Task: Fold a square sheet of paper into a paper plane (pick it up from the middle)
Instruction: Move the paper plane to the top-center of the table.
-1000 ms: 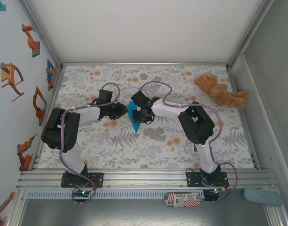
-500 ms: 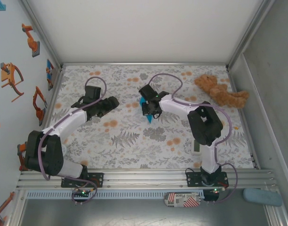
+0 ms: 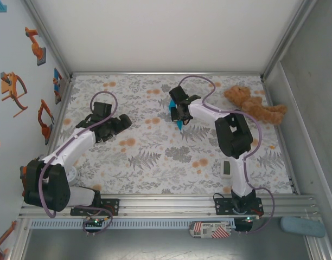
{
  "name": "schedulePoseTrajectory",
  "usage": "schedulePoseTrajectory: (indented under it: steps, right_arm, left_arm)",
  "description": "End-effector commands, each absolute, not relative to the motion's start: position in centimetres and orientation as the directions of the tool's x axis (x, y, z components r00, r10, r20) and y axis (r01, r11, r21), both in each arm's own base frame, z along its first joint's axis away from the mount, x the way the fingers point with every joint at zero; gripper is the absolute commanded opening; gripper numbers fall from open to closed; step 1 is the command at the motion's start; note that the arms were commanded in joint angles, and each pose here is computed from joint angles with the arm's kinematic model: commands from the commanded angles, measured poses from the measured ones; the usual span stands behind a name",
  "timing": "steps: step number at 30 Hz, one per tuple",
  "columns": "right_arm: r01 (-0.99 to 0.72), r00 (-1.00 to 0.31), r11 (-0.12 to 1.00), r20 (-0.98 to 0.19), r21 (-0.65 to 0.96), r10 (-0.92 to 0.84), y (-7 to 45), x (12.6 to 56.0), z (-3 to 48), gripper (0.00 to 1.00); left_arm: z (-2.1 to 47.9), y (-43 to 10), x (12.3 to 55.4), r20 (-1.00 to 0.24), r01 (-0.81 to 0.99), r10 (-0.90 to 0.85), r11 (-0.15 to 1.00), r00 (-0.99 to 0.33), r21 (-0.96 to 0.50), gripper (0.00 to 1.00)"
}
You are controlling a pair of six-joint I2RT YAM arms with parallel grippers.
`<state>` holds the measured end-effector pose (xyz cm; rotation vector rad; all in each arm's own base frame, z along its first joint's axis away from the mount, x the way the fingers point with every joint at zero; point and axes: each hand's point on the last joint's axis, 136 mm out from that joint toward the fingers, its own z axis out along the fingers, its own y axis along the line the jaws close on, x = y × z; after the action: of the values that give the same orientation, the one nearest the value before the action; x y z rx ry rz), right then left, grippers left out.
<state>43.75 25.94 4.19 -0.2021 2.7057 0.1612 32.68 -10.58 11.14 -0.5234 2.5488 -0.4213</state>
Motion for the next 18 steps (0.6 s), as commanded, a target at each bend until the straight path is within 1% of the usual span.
schedulePoseTrajectory:
  steps: [1,6,10,15,18]
  right_arm:
    - [-0.180,-0.895,0.982,-0.424,0.064,-0.136,25.8,45.0,4.0,0.08]
    - [-0.166,-0.902,0.984,-0.414,0.067,-0.124,25.7,45.5,3.2,0.09]
    - [-0.150,-0.909,0.987,-0.399,0.054,-0.117,25.3,45.4,2.3,0.16]
    - [-0.143,-0.917,0.989,-0.381,0.037,-0.118,25.0,45.2,1.4,0.23]
    - [-0.133,-0.924,0.991,-0.364,0.025,-0.115,24.8,45.1,0.5,0.30]
  left_arm:
    - [11.2,-9.7,32.1,-0.413,-0.294,-0.431,0.887,-0.802,-0.355,0.98]
    - [11.0,-9.8,32.2,-0.405,-0.293,-0.430,0.887,-0.807,-0.357,1.00]
    - [10.9,-10.0,32.2,-0.400,-0.293,-0.430,0.886,-0.810,-0.360,0.96]
    - [11.0,-10.0,32.3,-0.402,-0.292,-0.430,0.885,-0.808,-0.362,0.96]
    - [10.9,-10.0,32.3,-0.400,-0.292,-0.430,0.885,-0.809,-0.362,0.96]
